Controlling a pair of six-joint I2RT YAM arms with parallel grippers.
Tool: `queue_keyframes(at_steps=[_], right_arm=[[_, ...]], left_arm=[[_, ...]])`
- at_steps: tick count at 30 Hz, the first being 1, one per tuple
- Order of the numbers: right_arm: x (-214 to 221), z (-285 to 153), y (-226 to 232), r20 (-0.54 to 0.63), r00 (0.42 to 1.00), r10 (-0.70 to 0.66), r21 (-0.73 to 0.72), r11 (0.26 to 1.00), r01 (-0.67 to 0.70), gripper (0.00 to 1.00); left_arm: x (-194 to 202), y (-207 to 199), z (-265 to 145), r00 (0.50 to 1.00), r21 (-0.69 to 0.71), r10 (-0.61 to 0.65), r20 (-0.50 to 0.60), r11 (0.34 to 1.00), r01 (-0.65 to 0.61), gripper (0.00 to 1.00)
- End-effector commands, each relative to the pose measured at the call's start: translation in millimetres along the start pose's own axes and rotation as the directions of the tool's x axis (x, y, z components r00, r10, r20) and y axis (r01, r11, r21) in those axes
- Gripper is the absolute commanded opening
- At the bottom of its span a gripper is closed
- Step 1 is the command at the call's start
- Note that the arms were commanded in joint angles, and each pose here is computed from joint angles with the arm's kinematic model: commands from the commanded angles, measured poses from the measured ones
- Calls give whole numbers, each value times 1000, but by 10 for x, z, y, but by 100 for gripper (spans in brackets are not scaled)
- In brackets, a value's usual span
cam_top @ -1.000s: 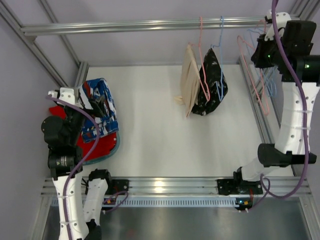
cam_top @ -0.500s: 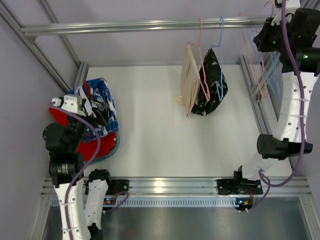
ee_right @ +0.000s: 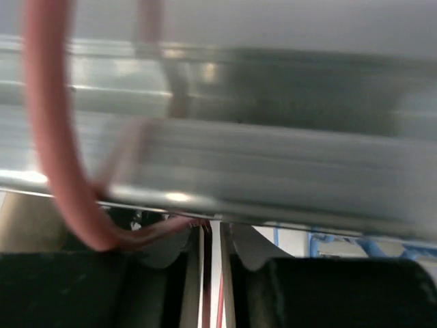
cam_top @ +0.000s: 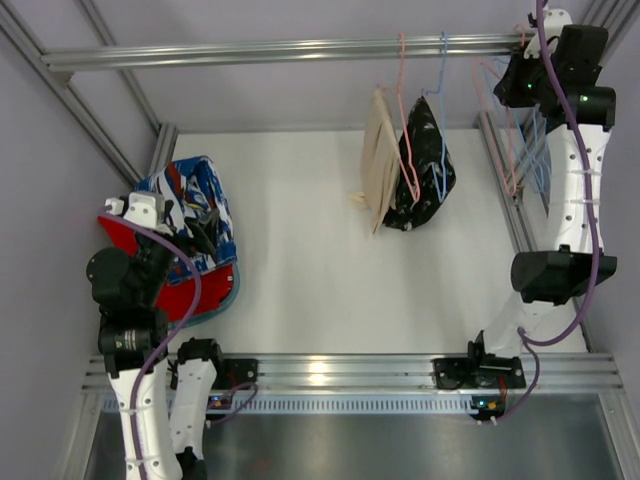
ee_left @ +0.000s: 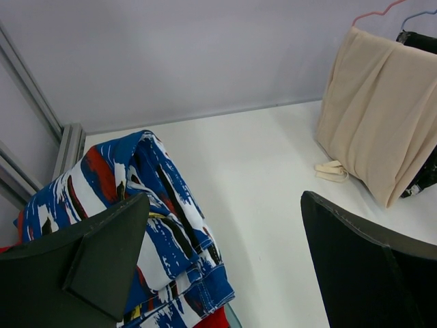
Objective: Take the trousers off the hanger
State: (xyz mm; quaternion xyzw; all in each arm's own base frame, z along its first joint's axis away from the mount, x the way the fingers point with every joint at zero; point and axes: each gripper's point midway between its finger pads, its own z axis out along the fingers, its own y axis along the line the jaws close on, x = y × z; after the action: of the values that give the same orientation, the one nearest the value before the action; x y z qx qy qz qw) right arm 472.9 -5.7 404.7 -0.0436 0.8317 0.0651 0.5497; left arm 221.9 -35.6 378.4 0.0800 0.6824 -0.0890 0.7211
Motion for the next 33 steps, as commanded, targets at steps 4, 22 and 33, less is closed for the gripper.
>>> queue_keyframes(at_steps=[4,22,33], right_arm=[[-323,-366,62,134,991,-25,-12,1000,26,29],[-9,-1656,462,197,980,-40,-29,999,46,100],[197,-2074,729,208,978,17,-107,994,6,99]], left_arm=[[-11,-44,-10,1000,21,-8,9,1000,8,99],[-1045,-603,702,861,458,-505,54,779,429,91],[-1266,-2102,1501,794,684,-595,-123,529,502,86]])
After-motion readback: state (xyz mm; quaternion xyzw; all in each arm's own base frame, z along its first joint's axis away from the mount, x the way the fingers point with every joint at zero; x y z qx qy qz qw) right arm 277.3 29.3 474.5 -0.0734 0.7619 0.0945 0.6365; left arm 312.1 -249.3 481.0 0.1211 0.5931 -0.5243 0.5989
